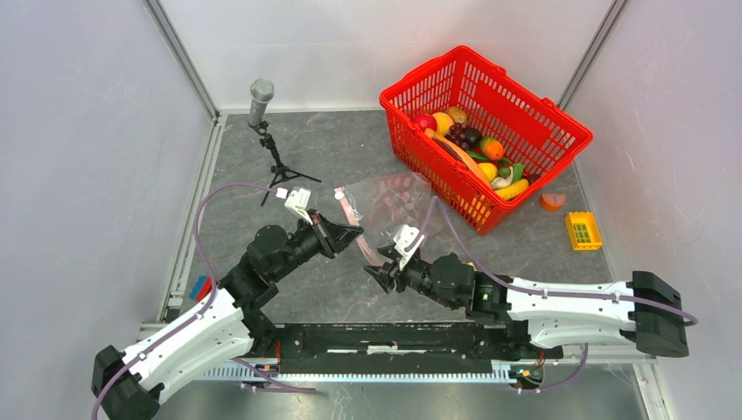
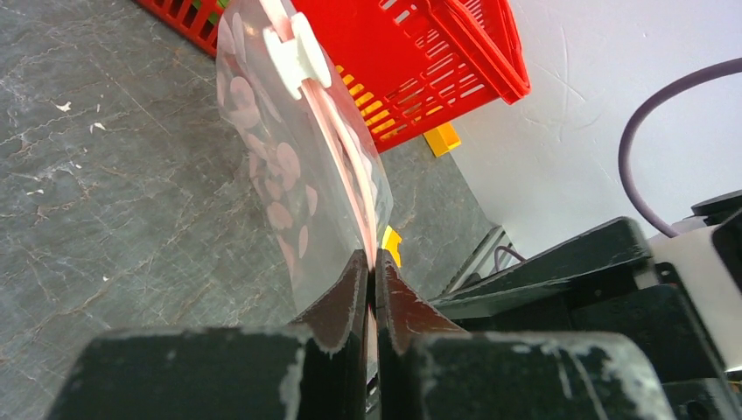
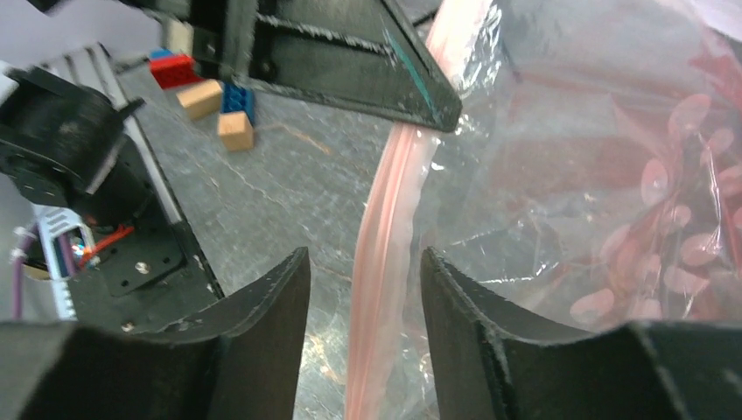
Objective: Place the food in the zip-top bag and seal the zipper
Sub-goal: Open the zipper of the food storage bag at the center of the board.
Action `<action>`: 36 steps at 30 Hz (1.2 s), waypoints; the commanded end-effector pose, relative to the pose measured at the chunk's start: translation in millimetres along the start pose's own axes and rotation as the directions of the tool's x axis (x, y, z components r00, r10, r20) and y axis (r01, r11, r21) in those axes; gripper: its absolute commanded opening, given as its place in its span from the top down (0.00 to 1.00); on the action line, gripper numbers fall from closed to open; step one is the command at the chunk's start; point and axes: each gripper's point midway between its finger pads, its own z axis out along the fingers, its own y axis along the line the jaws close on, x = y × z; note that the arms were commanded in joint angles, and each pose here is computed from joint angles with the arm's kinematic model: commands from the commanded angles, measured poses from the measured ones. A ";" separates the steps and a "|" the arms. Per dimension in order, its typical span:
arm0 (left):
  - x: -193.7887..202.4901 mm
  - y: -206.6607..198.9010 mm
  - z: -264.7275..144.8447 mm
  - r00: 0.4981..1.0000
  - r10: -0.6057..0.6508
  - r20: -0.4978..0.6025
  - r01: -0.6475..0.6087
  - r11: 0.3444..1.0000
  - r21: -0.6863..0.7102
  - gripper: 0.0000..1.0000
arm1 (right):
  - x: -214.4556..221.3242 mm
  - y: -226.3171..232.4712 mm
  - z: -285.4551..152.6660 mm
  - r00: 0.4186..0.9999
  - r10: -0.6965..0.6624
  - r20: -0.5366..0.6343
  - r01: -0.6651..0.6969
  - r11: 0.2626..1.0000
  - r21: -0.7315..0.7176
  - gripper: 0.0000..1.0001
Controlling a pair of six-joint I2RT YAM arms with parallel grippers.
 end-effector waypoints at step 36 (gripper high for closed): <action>-22.2 -12.4 -8.4 0.997 -0.039 0.063 0.040 0.999 -0.006 0.95 | 4.0 -24.0 -2.8 0.975 -0.215 -0.054 0.218 0.895 0.389 0.65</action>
